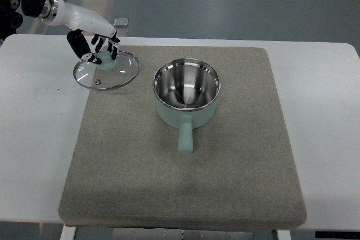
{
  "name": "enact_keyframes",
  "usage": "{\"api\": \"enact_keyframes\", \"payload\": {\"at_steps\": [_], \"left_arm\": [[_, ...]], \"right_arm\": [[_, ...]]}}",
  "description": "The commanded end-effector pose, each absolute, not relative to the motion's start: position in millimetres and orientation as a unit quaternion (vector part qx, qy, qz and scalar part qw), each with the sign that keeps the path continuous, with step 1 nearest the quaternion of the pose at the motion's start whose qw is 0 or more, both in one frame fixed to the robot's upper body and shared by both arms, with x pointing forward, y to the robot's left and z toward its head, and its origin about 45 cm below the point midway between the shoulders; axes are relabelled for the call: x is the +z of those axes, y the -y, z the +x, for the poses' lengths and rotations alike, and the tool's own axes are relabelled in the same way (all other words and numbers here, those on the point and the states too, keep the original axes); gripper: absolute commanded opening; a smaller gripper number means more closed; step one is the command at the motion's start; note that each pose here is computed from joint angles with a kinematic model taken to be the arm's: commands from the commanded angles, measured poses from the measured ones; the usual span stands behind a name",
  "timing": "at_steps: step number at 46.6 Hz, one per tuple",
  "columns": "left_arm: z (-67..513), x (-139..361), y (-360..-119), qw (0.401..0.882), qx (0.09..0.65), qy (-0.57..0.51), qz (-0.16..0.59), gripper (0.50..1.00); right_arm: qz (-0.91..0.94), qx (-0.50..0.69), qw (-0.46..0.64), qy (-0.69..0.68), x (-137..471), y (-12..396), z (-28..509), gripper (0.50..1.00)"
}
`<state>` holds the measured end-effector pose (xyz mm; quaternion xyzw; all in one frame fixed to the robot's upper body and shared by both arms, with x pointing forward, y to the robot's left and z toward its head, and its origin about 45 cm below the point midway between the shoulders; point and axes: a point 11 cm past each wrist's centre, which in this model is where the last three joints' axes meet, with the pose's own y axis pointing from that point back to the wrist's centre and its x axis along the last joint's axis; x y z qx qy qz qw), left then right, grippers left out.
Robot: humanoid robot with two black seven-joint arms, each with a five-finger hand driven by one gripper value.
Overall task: Place lid left of pot with left hand
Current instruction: 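Lower the lid onto the mat beside the pot, away from the handle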
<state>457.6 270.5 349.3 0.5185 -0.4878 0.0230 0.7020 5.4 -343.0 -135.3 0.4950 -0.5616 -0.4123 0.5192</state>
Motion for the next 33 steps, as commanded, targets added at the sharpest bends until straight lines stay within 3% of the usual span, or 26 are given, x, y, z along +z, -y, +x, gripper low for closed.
{"api": "enact_keyframes", "payload": {"at_steps": [1,19,33], "left_arm": [[451,343,-265,0.706,0.007,0.485,0.515,0.500],[427,328,-238,0.719,-0.043,0.494,0.487,0.500],[426,321,-245,0.717,-0.049,0.486,0.498,0.500]], "right_arm": [[0.495,-0.412,0.520,0.561,-135,343,5,0.921],[0.495,-0.412,0.519,0.562,-135,343,5,0.921],[0.495,-0.412,0.519,0.562,-135,343,5,0.921]]}}
